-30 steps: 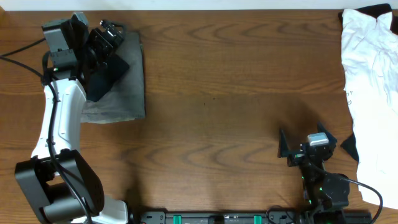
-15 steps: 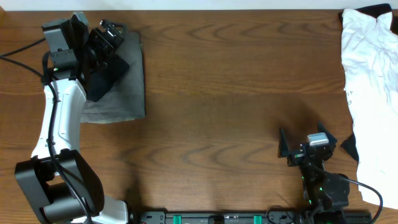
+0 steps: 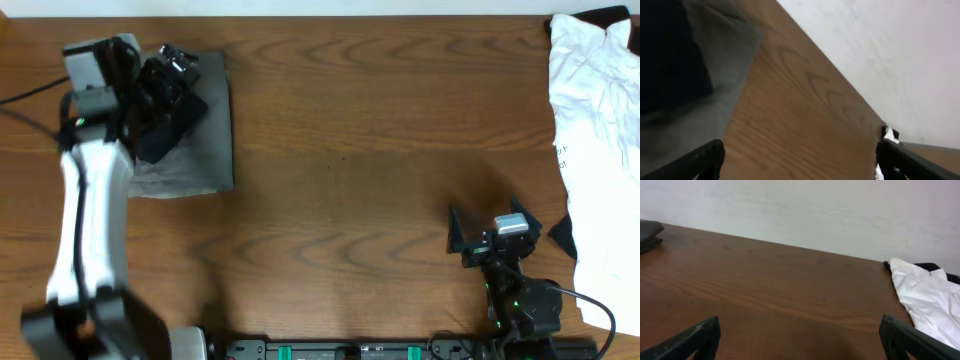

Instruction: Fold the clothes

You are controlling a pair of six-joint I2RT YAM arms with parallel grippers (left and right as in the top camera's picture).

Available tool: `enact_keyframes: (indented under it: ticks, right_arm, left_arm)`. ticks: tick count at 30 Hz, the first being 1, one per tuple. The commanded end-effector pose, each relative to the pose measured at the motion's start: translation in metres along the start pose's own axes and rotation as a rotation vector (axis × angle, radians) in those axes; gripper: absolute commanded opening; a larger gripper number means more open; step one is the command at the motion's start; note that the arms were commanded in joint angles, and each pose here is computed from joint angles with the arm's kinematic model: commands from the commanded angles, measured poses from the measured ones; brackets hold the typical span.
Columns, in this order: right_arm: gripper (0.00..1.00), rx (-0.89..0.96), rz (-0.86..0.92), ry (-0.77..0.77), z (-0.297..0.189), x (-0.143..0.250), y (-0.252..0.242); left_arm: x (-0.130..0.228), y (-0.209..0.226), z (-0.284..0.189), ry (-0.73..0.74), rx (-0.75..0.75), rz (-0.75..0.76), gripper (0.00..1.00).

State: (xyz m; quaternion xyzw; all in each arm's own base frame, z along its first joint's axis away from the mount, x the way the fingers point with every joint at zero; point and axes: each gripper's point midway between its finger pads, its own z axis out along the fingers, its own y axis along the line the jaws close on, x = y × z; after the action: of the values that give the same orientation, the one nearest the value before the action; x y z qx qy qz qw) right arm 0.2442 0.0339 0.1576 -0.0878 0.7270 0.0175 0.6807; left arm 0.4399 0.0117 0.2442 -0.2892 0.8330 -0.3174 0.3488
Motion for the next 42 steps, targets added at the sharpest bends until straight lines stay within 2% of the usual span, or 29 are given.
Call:
enact_keyframes:
  ticks: [1,9,15,19,24,30,40,42]
  right_arm:
    - [0.99,0.026,-0.009,0.004,0.000,0.001,-0.006]
    - [0.99,0.026,-0.009,0.004,0.000,0.001,-0.006]
    - [0.99,0.026,-0.009,0.004,0.000,0.001,-0.006]
    - [0.99,0.026,-0.009,0.004,0.000,0.001,-0.006]
    - [0.99,0.026,-0.009,0.004,0.000,0.001,-0.006]
    - [0.99,0.026,-0.009,0.004,0.000,0.001,-0.006]
    - [0.99,0.026,-0.009,0.004,0.000,0.001,-0.006]
    - [0.99,0.026,-0.009,0.004,0.000,0.001,-0.006]
  left_arm:
    - [-0.006,-0.045,-0.065,-0.130,0.065,0.090,0.98]
    - [0.036,-0.094,-0.165,-0.324,0.152,0.220,0.98]
    - [0.088,-0.076,-0.196,-0.398,0.173,0.268,0.98]
    - [0.122,-0.028,-0.187,-0.407,0.139,0.267,0.98]
    - [0.146,0.019,-0.154,-0.404,0.120,0.262,0.98]
    - [0.149,0.056,-0.116,-0.492,0.124,0.259,0.98]
    - [0.143,0.095,-0.106,-0.671,0.100,0.236,0.98]
    - [0.141,0.095,-0.109,-0.695,0.087,0.286,0.98]
